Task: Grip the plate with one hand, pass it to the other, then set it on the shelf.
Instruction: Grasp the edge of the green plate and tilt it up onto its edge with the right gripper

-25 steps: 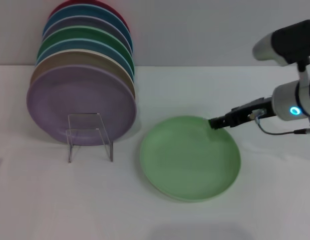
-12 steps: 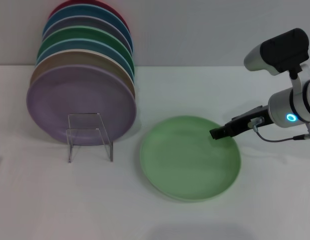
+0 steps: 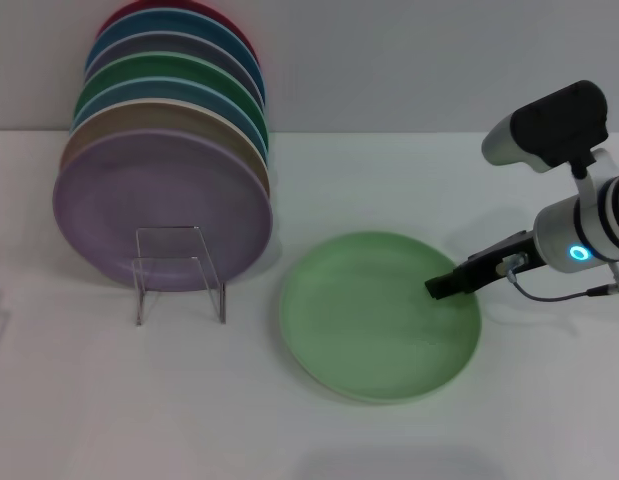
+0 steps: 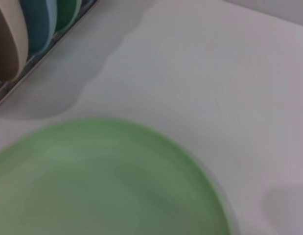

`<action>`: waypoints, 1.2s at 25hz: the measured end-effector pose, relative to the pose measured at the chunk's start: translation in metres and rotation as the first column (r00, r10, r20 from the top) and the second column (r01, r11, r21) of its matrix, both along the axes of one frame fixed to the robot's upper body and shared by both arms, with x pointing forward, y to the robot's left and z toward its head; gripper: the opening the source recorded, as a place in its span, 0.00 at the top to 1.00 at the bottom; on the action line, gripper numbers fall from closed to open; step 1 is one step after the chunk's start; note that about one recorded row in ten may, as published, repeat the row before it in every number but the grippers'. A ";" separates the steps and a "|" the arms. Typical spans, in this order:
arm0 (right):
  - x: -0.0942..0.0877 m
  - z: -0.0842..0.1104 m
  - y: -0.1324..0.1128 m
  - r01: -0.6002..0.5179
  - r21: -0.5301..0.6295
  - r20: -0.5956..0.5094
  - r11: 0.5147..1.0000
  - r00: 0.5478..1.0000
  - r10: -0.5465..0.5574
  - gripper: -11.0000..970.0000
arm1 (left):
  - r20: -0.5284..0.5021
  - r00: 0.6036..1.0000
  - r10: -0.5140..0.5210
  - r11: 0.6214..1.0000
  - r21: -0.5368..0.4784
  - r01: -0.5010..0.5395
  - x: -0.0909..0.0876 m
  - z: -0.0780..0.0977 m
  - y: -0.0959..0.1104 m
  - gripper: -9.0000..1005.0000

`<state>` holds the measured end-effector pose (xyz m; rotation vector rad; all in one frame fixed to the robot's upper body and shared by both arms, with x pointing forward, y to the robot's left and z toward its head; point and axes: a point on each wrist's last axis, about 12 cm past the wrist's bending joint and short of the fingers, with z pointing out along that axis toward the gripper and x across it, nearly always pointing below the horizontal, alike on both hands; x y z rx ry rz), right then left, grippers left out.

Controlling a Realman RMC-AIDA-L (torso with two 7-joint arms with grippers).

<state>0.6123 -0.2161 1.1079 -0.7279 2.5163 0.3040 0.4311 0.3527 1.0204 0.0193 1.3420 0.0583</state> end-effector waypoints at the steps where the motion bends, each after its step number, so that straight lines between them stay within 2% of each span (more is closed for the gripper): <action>1: 0.000 -0.002 0.002 -0.007 -0.005 -0.007 1.000 1.000 0.007 0.19 | 0.000 1.000 -0.001 1.000 -0.001 0.001 0.000 0.000 0.000 0.19; 9: -0.001 -0.003 0.007 -0.032 -0.017 -0.013 0.999 0.999 0.032 0.19 | 0.005 1.000 -0.007 1.000 -0.004 0.007 0.001 0.001 -0.001 0.19; 16: -0.001 -0.004 0.009 -0.044 -0.028 -0.013 0.999 0.999 0.044 0.61 | 0.006 1.000 -0.012 1.000 -0.004 0.012 0.001 0.001 -0.002 0.19; 30: -0.005 -0.004 0.010 -0.055 -0.031 0.002 0.998 0.998 0.055 0.80 | 0.020 0.999 -0.029 1.000 -0.005 0.029 0.007 0.004 -0.005 0.19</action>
